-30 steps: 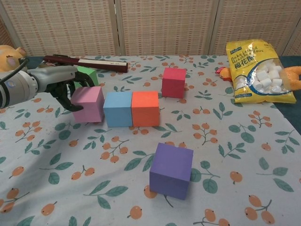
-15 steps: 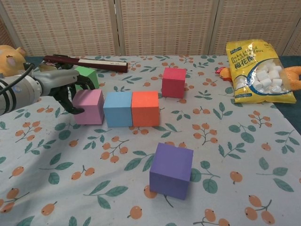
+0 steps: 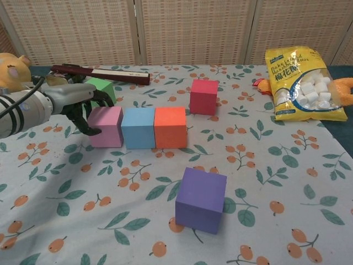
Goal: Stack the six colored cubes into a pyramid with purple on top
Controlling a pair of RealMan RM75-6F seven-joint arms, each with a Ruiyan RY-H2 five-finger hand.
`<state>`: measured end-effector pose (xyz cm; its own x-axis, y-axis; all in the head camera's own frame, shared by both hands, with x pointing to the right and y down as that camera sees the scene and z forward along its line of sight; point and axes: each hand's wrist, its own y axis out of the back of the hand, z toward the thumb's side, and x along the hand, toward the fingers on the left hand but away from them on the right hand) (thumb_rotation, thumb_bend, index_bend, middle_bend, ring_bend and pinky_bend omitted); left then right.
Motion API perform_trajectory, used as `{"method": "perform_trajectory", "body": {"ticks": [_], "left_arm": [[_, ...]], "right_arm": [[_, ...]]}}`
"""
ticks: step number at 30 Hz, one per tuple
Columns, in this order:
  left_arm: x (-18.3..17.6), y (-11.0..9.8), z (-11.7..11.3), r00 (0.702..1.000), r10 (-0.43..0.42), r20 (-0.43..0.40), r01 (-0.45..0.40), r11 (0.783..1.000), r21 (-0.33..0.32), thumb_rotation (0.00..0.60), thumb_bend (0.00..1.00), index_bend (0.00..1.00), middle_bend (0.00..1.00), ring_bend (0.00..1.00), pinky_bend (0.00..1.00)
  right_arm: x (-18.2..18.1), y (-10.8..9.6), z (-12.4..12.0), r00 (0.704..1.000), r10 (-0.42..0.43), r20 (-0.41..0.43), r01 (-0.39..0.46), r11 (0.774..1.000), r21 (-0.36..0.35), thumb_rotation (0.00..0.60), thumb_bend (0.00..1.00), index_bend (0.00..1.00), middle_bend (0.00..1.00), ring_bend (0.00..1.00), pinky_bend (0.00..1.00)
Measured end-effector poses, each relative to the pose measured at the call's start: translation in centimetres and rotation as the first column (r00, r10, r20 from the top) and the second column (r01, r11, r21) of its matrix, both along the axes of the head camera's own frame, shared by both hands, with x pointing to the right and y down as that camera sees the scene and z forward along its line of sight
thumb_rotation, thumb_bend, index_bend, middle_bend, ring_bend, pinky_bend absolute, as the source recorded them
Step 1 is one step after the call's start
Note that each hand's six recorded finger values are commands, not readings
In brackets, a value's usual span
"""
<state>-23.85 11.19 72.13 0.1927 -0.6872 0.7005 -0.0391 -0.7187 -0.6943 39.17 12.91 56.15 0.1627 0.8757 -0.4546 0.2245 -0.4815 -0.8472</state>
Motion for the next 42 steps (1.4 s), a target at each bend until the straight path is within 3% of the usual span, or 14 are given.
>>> {"method": "perform_trajectory", "body": {"ticks": [20,42], "left_arm": [[0.4,0.26,0.4,1.0,0.007,0.002,-0.007,1.0,-0.015,0.6,0.34,0.33,0.38,0.42,0.44],[0.42,0.48,0.29,1.0,0.015,-0.002,-0.015,1.0,-0.025,0.6,0.35,0.11,0.14,0.34,0.44]], "right_arm": [[0.32,0.09,0.17,1.0,0.007,0.001,-0.007,1.0,-0.008,0.6,0.0,0.0,0.0,0.0,0.0],[0.2,0.11,0.0,1.0,0.006,0.008,-0.005,1.0,-0.002,0.6,0.0,0.0,0.0,0.0,0.0]]}}
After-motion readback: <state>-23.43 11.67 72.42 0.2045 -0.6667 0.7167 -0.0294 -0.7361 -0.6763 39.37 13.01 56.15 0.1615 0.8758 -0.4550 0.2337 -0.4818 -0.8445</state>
